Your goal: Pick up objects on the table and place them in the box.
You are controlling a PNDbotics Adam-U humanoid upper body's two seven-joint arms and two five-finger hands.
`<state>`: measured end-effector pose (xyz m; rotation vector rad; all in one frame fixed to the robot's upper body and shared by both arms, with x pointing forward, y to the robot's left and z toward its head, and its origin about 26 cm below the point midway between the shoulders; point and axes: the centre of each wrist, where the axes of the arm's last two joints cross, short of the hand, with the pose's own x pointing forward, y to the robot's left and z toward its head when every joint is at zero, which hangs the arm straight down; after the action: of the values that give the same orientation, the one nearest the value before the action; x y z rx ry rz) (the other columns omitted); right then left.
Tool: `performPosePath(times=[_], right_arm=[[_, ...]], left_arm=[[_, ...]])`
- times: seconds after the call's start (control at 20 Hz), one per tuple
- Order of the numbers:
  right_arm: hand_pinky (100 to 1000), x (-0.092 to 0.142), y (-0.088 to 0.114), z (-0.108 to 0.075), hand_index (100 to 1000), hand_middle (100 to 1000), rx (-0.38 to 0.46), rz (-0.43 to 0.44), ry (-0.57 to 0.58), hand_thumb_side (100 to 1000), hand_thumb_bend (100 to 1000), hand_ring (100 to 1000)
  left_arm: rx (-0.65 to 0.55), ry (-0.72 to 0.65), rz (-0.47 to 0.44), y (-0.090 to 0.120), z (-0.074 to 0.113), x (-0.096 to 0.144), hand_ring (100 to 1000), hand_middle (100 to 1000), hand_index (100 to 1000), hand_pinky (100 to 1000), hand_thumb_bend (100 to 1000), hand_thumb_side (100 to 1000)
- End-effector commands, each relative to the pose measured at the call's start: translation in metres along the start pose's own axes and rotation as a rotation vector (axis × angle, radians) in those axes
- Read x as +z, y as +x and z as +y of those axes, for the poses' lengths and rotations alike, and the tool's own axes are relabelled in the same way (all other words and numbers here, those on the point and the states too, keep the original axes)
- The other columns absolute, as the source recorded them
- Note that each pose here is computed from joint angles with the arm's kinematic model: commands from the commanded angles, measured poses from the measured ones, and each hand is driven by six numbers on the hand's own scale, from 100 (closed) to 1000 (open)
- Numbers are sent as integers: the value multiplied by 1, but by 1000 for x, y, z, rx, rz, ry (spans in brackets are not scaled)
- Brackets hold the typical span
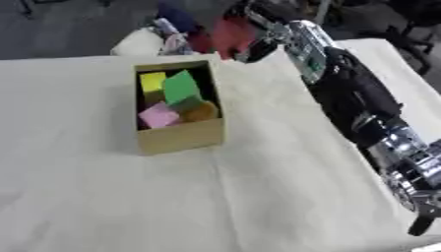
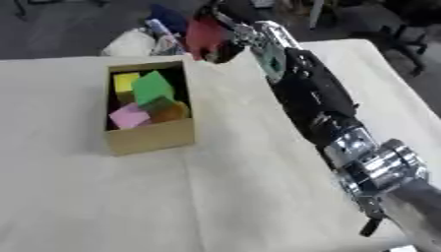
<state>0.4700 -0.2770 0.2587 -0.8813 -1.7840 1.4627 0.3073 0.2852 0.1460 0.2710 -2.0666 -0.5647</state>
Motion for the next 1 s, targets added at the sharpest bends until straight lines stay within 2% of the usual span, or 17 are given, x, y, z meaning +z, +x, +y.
performPosePath(times=[0.05,0.3,0.5,0.65,0.8,0.95,1.0], right_arm=[[741,-8,35,-21,643,430,4,-153,26,112,126,680],[745,-22,79,-8,652,445,-20,-313,145,136,121,690],[746,-30,94,14,656,455,-22,-353,243,152,121,697],[754,-34,98,32,676,482,9,-353,320,165,139,716],[763,-36,93,48,700,513,60,-320,369,157,176,734],[769,-36,81,58,737,563,117,-253,356,147,207,747],[773,-36,77,60,792,600,134,-231,345,158,223,758]], left_arm=[[-25,10,-15,4,7,-1,609,602,770,731,537,514],[-23,11,-19,5,7,-2,609,602,770,731,538,513],[-21,11,-19,5,6,-1,609,602,770,731,540,513],[-20,12,-19,5,6,-2,608,601,770,731,540,513],[-18,11,-20,5,6,-2,608,601,770,731,540,514],[-19,12,-19,5,6,-2,608,601,769,731,540,513],[-19,13,-18,5,6,-2,608,601,769,731,540,513]])
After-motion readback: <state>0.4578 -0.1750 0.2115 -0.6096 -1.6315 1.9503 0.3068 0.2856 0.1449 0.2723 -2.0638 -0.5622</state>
